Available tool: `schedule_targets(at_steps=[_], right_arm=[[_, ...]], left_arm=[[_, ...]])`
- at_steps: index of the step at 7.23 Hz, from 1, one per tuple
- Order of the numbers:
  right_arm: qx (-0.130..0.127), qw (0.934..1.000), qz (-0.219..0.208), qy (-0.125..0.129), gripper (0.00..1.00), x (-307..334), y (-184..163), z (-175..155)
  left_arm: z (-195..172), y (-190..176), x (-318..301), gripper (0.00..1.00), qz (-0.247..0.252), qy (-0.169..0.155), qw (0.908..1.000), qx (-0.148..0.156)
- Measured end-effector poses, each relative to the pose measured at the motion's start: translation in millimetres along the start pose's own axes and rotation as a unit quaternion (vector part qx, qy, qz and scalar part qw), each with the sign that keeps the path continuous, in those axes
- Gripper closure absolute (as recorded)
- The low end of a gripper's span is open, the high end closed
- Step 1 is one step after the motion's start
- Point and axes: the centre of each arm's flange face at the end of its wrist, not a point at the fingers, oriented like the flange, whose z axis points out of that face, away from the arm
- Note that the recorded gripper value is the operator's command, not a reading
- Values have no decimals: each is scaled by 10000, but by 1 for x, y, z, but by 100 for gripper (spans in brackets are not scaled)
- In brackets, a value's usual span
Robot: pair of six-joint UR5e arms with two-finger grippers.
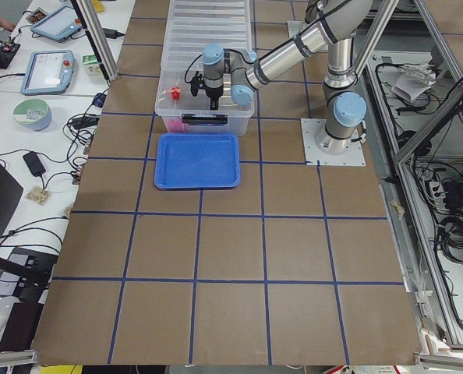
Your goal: Place red block in blue tray from box
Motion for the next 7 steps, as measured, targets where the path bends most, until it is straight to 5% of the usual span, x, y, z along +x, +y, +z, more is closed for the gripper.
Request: schedule_targets(at_steps=[1, 3, 7], right_arm=[[0, 10000, -2, 0, 0, 0, 0, 0], [-3, 10000, -2, 2, 0, 0, 0, 0], [-5, 10000, 9, 9, 0, 1, -1, 1]], left_arm=[[3, -1, -2, 2, 29, -10, 10000, 1], [7, 1, -2, 26, 57, -10, 10000, -20], [10, 1, -3, 33, 73, -1, 10000, -42]])
